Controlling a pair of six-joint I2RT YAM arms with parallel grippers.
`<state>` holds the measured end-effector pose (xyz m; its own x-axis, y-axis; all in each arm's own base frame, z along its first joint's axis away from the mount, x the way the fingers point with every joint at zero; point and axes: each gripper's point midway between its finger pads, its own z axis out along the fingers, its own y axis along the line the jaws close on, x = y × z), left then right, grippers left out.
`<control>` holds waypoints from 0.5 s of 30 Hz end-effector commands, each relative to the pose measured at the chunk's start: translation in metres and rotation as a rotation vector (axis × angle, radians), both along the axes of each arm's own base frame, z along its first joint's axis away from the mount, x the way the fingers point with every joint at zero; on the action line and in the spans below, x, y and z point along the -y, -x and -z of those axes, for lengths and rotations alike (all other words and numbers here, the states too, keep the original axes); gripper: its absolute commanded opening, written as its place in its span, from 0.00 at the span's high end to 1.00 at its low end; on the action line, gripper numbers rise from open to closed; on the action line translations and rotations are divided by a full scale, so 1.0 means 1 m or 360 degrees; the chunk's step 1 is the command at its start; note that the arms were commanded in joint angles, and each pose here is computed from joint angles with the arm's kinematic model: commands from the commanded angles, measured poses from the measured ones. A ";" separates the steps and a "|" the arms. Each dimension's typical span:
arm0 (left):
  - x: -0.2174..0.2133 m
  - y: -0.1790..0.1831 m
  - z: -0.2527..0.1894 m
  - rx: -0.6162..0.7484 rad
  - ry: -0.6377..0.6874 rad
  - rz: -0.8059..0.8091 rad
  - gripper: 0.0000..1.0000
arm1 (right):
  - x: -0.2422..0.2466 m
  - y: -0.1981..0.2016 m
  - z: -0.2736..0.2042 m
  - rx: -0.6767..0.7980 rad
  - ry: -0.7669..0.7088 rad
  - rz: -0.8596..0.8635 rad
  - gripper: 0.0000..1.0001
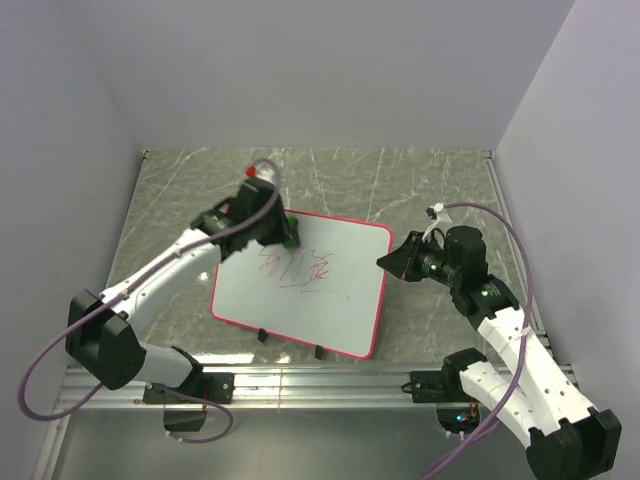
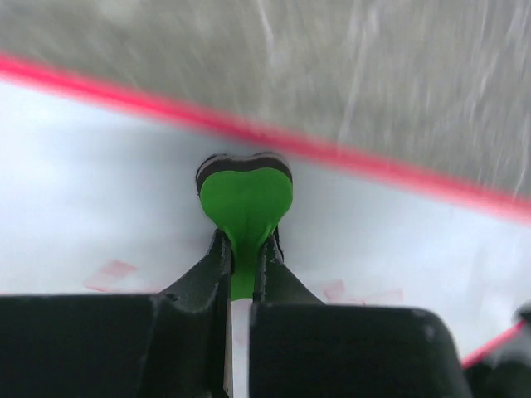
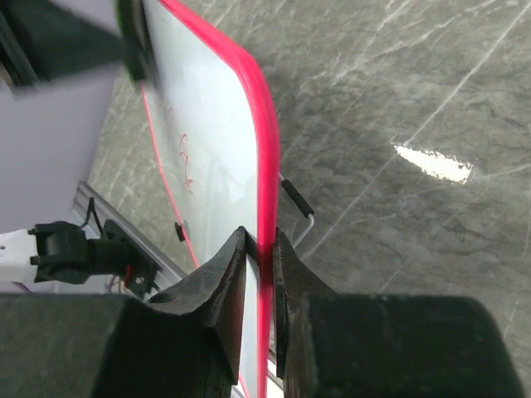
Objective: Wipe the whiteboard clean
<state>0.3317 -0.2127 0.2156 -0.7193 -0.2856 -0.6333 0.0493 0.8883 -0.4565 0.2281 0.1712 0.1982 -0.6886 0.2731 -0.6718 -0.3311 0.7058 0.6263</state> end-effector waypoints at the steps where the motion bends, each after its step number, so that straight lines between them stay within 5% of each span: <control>1: 0.060 0.045 0.004 -0.0004 0.0113 0.0268 1.00 | 0.001 0.000 0.001 0.0030 0.0108 -0.0004 1.00; 11: 0.163 0.106 0.035 -0.0092 0.0024 0.0619 1.00 | -0.005 0.004 0.004 0.0015 0.0170 -0.0060 1.00; 15: 0.152 0.108 0.055 -0.0144 -0.0065 0.0508 1.00 | -0.003 0.002 0.002 0.0017 0.0194 -0.0051 1.00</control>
